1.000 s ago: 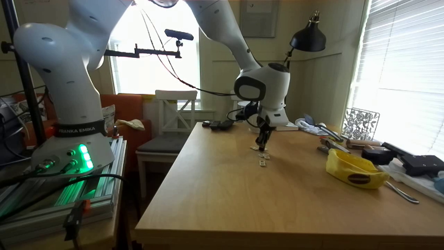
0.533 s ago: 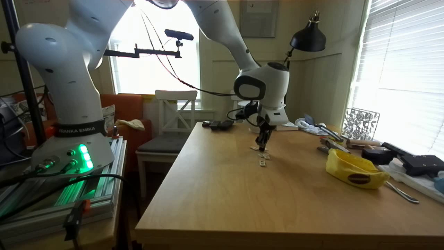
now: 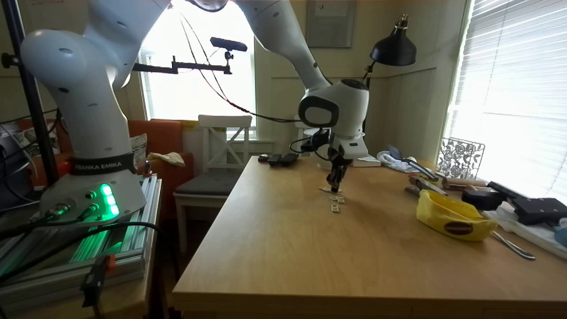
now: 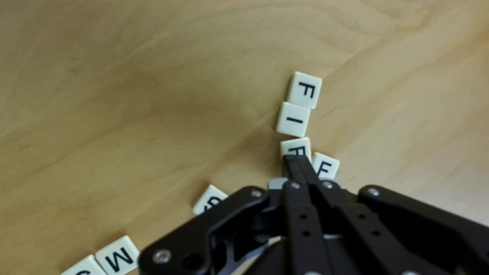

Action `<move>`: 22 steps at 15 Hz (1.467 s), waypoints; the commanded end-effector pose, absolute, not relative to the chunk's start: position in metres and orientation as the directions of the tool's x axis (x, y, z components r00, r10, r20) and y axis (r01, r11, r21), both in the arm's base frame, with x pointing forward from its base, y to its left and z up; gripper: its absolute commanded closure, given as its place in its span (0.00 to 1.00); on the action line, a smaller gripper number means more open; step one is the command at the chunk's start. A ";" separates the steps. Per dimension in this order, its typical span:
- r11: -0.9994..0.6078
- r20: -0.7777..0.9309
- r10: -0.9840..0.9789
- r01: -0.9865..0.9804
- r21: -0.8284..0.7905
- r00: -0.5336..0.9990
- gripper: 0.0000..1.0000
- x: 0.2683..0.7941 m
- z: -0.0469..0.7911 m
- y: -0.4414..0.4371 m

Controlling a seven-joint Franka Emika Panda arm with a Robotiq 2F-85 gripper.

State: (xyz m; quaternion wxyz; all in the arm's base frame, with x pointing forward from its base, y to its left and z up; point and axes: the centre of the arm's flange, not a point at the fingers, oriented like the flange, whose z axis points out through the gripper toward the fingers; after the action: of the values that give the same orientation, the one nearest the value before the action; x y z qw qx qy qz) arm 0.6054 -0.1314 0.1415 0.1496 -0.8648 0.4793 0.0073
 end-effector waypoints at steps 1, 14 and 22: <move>-0.489 -0.135 -0.838 -0.839 -0.239 0.528 1.00 0.601 0.153 -0.127; -0.517 0.019 -0.851 -0.830 -0.209 0.525 1.00 0.580 0.163 -0.143; -0.537 0.070 -0.841 -0.813 -0.224 0.537 1.00 0.582 0.159 -0.145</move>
State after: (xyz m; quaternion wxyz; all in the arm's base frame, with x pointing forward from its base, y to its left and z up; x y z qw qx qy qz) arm 0.5881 -0.1512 0.1563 0.0877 -0.8683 0.4816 -0.0802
